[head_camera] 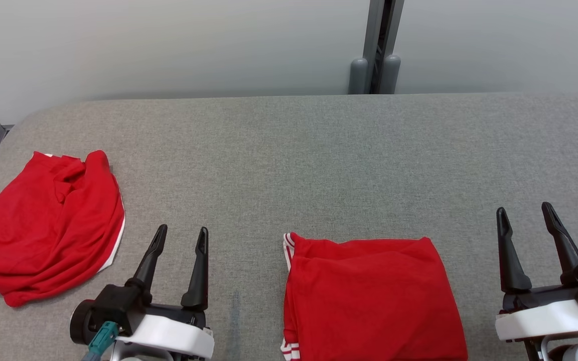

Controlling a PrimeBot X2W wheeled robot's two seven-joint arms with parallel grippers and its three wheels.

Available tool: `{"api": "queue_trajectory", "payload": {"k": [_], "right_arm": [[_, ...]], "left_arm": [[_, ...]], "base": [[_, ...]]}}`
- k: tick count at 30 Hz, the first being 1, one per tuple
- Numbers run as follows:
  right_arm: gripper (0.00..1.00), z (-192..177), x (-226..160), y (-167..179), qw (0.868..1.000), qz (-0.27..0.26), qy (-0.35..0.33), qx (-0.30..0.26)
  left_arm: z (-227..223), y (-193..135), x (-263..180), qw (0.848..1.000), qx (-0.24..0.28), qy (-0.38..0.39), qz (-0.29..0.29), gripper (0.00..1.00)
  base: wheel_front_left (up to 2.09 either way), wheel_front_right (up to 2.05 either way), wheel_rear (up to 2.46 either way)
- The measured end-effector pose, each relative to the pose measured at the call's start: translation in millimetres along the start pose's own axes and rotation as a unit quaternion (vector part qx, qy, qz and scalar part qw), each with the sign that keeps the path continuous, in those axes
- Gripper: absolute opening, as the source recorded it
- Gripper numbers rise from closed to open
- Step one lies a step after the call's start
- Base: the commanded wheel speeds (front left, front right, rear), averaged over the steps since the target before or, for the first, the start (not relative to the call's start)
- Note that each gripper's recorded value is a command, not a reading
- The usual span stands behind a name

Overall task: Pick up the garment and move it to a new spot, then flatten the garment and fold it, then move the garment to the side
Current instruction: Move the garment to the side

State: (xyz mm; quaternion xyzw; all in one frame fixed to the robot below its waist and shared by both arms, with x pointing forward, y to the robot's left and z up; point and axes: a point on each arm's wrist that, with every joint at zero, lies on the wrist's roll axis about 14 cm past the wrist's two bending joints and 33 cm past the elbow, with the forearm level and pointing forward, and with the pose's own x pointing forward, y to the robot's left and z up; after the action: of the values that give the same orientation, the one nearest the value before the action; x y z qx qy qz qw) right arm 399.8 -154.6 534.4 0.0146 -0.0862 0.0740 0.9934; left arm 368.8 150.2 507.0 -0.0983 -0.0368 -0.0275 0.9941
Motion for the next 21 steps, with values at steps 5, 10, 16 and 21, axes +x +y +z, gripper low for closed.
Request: {"api": "queue_trajectory", "payload": {"k": [5,10,16,21], "right_arm": [[1.00,-1,0,1,1.000,0.001,0.002,0.000],[1.00,-2,0,-1,1.000,-0.001,0.003,-0.001],[1.00,-25,-4,5,0.999,0.001,0.036,0.034],[1.00,-83,-25,22,0.987,0.020,0.145,0.070]], "left_arm": [[-2,1,-1,1.000,0.000,0.003,0.001,1.00],[-3,1,0,1.000,0.000,0.004,0.001,1.00],[-6,0,1,1.000,-0.001,0.009,-0.001,1.00],[-2,0,5,1.000,-0.001,0.002,0.000,1.00]], "base": [[0.00,0.00,0.00],[0.00,0.00,0.00],[0.00,0.00,0.00],[0.00,0.00,0.00]]}}
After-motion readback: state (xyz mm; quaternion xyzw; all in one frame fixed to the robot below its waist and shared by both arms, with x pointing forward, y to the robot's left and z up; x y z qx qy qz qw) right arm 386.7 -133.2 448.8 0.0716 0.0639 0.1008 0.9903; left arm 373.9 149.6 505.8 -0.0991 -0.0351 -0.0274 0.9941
